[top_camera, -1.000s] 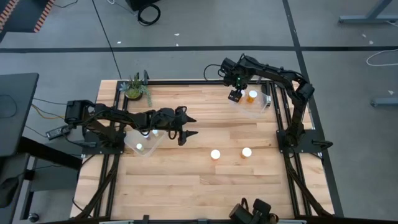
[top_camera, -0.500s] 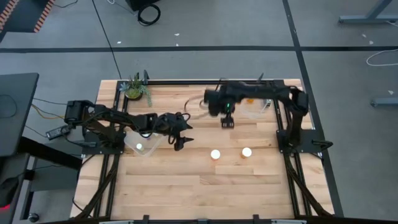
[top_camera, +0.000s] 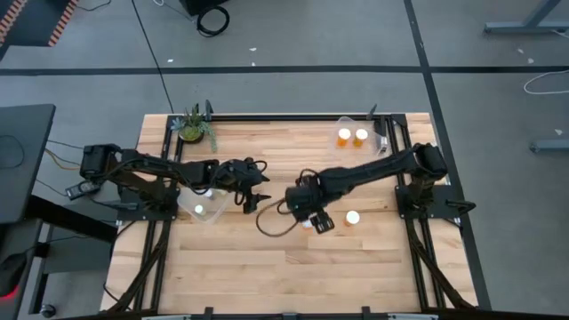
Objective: Pick and place medicine bottles into bin by pill shape (circle, oval)
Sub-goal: Put the orange pill bottle into the right transparent bin, then put the large orange pill bottle into the right transparent bin
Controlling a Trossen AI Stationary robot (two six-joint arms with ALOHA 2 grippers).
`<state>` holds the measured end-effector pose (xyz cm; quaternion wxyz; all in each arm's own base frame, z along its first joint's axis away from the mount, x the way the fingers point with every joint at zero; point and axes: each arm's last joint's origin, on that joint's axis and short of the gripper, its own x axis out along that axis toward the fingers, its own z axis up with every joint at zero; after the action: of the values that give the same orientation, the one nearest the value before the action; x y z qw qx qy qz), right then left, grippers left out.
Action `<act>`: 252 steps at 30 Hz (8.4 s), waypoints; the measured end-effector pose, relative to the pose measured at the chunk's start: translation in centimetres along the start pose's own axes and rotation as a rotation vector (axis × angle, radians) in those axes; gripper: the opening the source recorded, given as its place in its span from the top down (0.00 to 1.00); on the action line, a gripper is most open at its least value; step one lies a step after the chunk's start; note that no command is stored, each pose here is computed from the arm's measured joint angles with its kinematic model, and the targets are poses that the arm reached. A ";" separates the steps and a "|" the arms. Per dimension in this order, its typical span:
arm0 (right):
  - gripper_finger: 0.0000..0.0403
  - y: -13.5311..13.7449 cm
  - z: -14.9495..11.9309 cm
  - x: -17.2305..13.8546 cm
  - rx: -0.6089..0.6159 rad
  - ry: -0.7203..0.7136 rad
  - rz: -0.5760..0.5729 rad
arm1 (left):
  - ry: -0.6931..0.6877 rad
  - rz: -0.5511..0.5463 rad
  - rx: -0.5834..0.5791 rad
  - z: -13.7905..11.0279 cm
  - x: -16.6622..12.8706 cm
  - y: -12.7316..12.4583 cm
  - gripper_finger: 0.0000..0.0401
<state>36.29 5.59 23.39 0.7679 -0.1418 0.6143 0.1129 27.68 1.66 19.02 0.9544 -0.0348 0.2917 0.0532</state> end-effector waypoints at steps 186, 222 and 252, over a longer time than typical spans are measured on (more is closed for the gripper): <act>0.34 6.9 -15.4 2.7 0.481 0.067 0.061 | 0.064 0.054 -0.058 -0.5 -0.5 0.3 0.27; 0.41 -1.5 -12.7 -3.2 0.379 -0.026 -0.452 | 0.057 0.060 -0.051 -0.5 -0.5 0.3 0.27; 0.43 -14.6 -20.9 -3.0 0.708 -0.045 -0.315 | 0.057 0.060 -0.052 -0.5 -0.5 0.3 0.27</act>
<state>21.63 -15.56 23.21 0.7907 0.0419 0.5688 -0.2225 27.01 1.86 18.88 0.9425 -0.0523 0.3181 0.0881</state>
